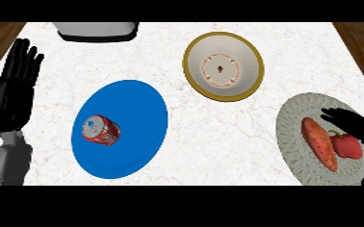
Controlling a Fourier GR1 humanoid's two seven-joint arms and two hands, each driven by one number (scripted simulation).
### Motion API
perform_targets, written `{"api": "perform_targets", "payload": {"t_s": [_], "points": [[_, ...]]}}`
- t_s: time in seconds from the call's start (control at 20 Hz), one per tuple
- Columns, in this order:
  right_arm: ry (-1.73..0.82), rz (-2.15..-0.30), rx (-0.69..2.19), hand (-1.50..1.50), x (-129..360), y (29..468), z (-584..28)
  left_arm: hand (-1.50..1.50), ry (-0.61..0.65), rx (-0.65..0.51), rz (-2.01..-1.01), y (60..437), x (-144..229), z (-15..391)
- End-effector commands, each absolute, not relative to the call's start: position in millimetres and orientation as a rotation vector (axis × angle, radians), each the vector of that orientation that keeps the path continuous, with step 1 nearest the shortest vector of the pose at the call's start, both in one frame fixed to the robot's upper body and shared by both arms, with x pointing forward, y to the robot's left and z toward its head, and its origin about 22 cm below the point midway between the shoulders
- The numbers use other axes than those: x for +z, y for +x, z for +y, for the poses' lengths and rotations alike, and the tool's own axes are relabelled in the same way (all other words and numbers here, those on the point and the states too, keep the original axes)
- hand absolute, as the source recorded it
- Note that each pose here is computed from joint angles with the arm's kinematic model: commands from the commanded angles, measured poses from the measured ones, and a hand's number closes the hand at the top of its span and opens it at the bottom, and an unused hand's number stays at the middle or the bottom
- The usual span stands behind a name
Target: Pick the bell pepper from the placemat and place it in the bowl
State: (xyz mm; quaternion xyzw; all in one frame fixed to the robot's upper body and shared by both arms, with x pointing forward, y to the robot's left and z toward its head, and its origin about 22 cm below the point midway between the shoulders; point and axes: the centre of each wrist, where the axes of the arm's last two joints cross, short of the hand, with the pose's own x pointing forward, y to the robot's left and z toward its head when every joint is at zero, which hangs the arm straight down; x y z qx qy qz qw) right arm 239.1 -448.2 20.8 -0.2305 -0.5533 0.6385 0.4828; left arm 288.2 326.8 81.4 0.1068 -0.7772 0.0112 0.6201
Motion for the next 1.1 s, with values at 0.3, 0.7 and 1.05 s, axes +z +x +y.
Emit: {"api": "perform_targets", "payload": {"t_s": [0.3, 0.7, 1.05], "points": [[-0.593, -1.53, 1.556, 1.5, -5, 252, -436, 0.0, 0.256, 0.029, -1.798, 303, 93, 324], [-0.694, -1.404, 1.554, 1.5, 70, 309, -475, 0.0, 0.162, -0.013, -1.821, 306, 86, 308], [-0.777, -1.292, 1.585, 1.5, 139, 327, -504, 0.0, 0.088, -0.071, -1.874, 318, 101, 284]]}}
